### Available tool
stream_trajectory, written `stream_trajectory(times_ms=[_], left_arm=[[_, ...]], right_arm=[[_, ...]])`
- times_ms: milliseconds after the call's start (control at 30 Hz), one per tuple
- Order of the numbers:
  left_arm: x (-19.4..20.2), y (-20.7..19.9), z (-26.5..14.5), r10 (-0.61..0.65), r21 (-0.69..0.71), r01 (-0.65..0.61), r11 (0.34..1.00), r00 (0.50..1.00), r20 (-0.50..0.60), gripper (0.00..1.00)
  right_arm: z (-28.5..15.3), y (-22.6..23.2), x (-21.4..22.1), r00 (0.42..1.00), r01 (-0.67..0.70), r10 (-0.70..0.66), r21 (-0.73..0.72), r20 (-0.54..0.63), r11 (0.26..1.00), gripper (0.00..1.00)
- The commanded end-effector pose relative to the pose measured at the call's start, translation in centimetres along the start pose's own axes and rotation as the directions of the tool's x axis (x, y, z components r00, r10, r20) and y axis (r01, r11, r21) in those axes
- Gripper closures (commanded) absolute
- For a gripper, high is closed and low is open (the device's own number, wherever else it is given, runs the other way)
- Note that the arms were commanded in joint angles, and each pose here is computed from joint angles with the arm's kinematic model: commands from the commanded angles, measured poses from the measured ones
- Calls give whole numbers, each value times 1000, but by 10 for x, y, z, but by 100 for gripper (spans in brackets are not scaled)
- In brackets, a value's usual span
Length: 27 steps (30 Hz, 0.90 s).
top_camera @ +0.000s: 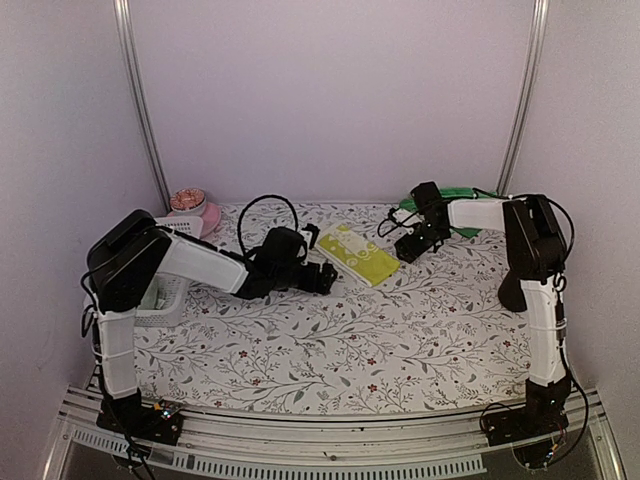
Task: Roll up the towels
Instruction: Adjust the towel at the center of the board.
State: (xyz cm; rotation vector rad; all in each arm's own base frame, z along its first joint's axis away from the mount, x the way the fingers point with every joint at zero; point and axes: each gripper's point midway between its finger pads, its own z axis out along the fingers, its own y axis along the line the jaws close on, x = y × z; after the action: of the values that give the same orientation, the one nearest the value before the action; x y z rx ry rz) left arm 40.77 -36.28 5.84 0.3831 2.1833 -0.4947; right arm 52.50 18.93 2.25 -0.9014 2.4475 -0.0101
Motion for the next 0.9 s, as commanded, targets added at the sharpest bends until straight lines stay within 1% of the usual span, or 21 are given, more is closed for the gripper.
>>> stream_trajectory(times_ms=[0,100,133,267,400,467,567,667,767,867], left_arm=[[-18,-22,-15,166,80,-176,981,980,113,3],[-12,-34,-25,293,146,-315,938,943,157,3],[-9,-38,-27,353,162,-380,911,919,174,3],[0,-50,-29,495,200,-529,825,846,195,3],[4,-65,-31,633,195,-668,718,743,215,3],[8,-73,-29,695,184,-728,660,685,219,4],[16,-85,-24,785,180,-815,551,580,220,9],[23,-92,-14,849,192,-869,457,490,196,16],[34,-93,-2,890,228,-892,390,429,157,25],[43,-89,7,917,247,-904,348,383,108,27]], right_arm=[[2,46,13,993,110,-113,-114,-15,987,21],[-9,70,18,988,150,-153,-176,-6,973,21],[-12,79,23,987,158,-163,-204,-7,966,21],[-31,109,29,984,173,-179,-300,8,938,21],[-54,121,26,988,152,-155,-364,21,919,21],[-69,120,20,988,153,-147,-370,46,916,20],[-87,108,9,990,134,-111,-372,84,918,20],[-103,92,-1,991,94,-51,-389,121,916,20],[-114,74,-7,988,81,-26,-374,150,924,20],[-126,64,-11,984,79,-11,-374,180,924,20]])
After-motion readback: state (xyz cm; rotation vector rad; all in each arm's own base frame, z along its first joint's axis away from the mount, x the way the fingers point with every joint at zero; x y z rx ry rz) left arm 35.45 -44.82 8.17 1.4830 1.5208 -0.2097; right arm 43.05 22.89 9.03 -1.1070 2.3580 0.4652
